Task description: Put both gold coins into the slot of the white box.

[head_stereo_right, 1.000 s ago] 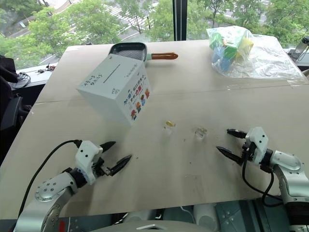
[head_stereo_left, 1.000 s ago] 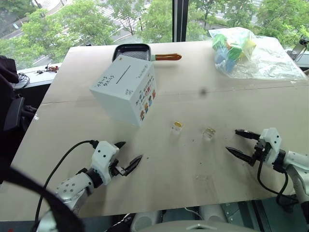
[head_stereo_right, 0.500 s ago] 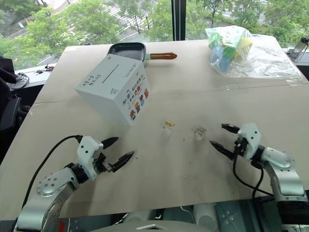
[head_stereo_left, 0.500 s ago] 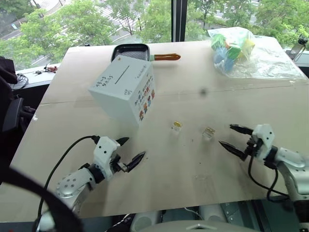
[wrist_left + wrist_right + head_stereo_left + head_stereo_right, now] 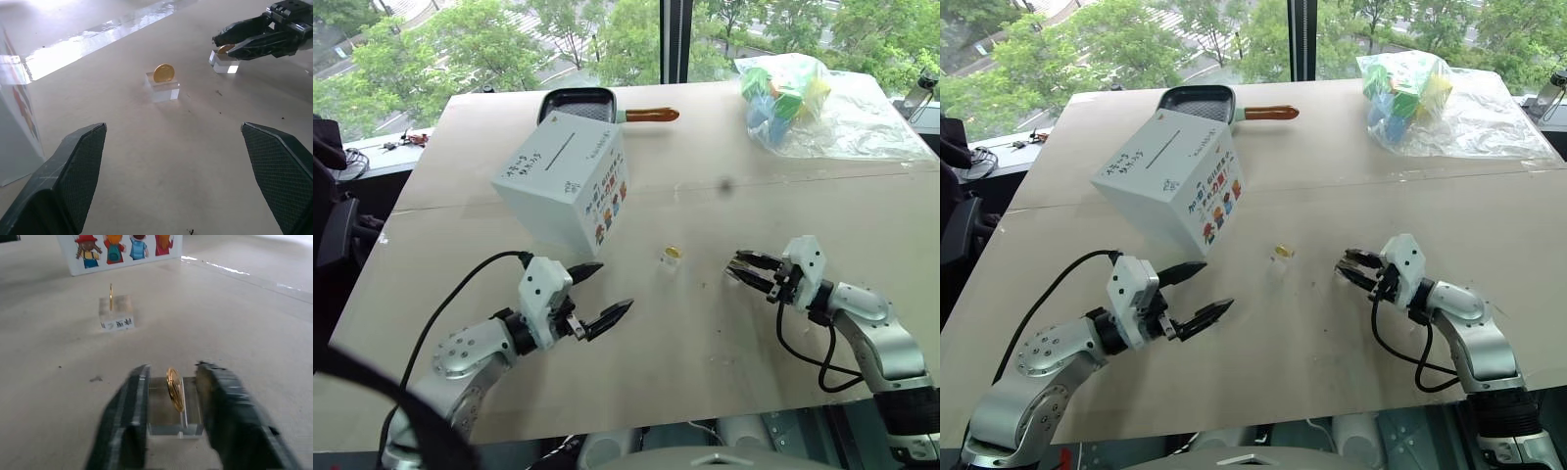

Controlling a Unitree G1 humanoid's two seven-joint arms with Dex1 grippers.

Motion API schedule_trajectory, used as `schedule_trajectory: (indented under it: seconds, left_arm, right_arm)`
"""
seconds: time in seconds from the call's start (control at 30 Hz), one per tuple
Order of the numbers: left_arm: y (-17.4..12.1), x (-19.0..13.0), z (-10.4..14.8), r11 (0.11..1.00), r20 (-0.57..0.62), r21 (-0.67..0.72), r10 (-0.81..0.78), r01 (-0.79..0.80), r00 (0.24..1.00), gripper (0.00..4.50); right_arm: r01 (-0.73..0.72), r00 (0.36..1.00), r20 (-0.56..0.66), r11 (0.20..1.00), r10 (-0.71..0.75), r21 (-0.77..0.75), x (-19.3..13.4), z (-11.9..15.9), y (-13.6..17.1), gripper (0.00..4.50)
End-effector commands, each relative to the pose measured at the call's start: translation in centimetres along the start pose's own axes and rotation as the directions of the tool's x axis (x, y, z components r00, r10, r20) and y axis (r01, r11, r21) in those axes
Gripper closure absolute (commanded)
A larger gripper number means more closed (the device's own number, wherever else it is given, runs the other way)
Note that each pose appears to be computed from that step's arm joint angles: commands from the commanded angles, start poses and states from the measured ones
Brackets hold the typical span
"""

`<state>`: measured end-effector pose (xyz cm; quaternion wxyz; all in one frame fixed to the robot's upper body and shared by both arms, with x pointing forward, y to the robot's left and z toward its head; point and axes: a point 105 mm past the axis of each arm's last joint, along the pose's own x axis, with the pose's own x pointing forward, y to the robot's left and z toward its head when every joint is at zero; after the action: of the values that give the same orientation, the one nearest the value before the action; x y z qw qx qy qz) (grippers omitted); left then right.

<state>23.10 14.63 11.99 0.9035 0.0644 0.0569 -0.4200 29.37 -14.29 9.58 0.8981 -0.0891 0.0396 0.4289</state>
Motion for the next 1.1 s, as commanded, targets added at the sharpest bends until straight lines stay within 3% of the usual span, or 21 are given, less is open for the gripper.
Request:
schedule_trajectory:
  seconds: [0.03, 0.17, 0.33, 0.43, 0.53, 0.73, 0.87, 1.0, 1.1]
  left_arm:
    - [-0.3, -0.1, 0.9, 0.999, 0.019, 0.037, -0.003, 0.003, 1.000, 0.00]
    - [-0.4, -0.1, 1.0, 0.999, 0.023, 0.036, 0.001, -0.002, 1.000, 0.00]
    - [-0.4, 0.9, 2.6, 0.997, 0.142, -0.074, 0.018, -0.008, 0.990, 0.00]
    - [-1.7, 2.4, 5.0, 0.960, 0.317, -0.264, -0.004, 0.092, 0.948, 0.00]
    - [-2.2, 3.6, 7.3, 0.881, 0.479, -0.417, 0.004, 0.223, 0.878, 0.00]
    - [-2.4, 4.5, 10.0, 0.750, 0.657, -0.515, 0.036, 0.415, 0.753, 0.00]
    - [-2.5, 4.5, 10.5, 0.697, 0.697, -0.529, 0.031, 0.485, 0.716, 1.30]
    - [-2.5, 4.5, 10.3, 0.690, 0.690, -0.537, 0.029, 0.485, 0.723, 3.18]
    - [-2.9, 4.6, 10.2, 0.681, 0.678, -0.538, 0.001, 0.496, 0.735, 3.18]
  right_arm:
    - [-0.004, 1.000, 0.012, 0.999, 0.004, -0.038, -0.1, 0.7, -0.3, 4.39]
    - [0.001, 0.998, 0.060, 1.000, -0.002, 0.012, -0.1, 1.5, -0.4, 4.39]
    - [-0.073, 0.971, 0.240, 0.956, 0.003, 0.283, 0.5, 5.1, 0.2, 4.39]
    - [-0.238, 0.918, 0.395, 0.846, 0.035, 0.477, 1.5, 8.5, 1.8, 4.39]
    - [-0.405, 0.866, 0.489, 0.722, 0.107, 0.561, 2.5, 10.8, 4.2, 4.39]
    - [-0.574, 0.786, 0.597, 0.545, 0.158, 0.611, 3.2, 13.8, 6.6, 4.39]
    - [-0.606, 0.767, 0.621, 0.505, 0.165, 0.615, 3.5, 14.5, 7.2, 4.50]
    - [-0.617, 0.759, 0.630, 0.490, 0.164, 0.616, 3.5, 14.8, 7.4, 4.50]
    - [-0.627, 0.752, 0.637, 0.487, 0.172, 0.609, 3.5, 14.9, 7.6, 4.50]
